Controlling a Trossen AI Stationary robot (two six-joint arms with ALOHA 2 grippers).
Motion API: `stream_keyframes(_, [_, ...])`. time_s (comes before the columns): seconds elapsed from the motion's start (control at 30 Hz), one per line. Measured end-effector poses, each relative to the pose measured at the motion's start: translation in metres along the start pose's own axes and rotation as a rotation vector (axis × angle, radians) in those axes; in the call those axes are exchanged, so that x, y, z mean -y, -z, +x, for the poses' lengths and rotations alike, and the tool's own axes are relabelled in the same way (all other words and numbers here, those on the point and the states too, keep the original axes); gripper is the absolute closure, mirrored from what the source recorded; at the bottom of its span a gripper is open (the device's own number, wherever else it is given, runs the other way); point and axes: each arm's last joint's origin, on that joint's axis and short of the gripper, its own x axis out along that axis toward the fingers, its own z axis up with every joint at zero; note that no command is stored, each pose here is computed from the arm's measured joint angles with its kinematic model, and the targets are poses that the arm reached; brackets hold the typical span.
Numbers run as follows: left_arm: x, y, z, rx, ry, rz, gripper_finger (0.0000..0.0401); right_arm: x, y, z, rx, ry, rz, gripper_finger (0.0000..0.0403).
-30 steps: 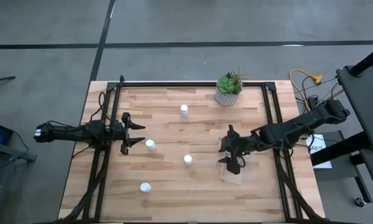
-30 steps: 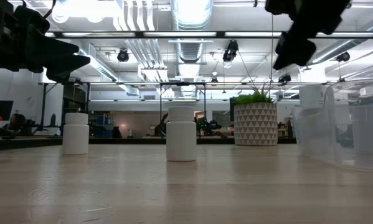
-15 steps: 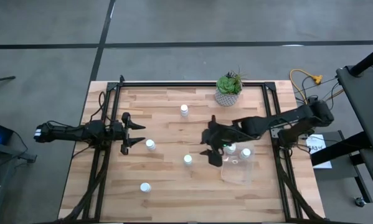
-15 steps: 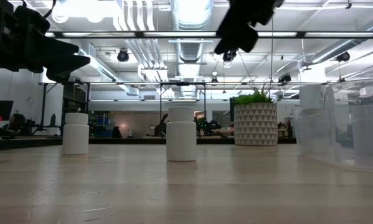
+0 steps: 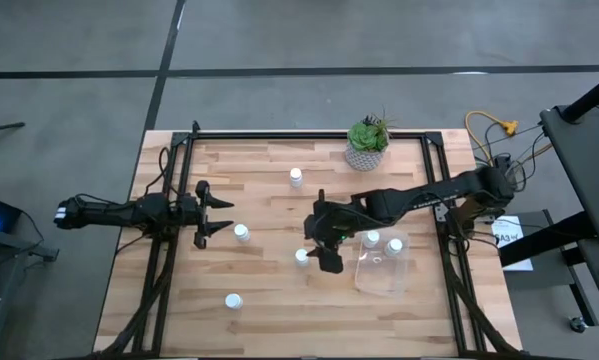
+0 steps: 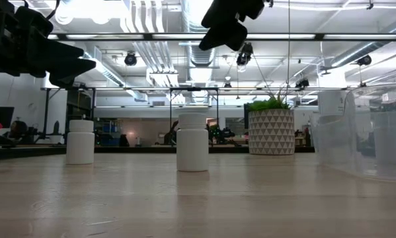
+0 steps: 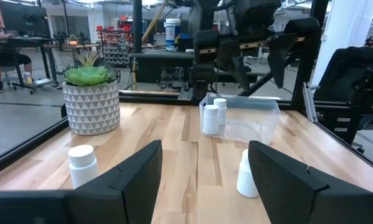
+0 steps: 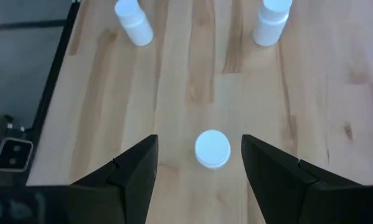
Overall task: Pick and place pill bottles into a basket
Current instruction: Put the white medicine bottle into the transparent bin
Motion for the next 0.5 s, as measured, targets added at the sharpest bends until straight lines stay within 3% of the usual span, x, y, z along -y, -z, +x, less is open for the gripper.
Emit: stream_keyframes(0.5, [0.0,0.0,0.0,-0.001,0.0,0.0,0.018,0.022,-0.011,-0.015,0.055,0.023,-0.029,0.0183])
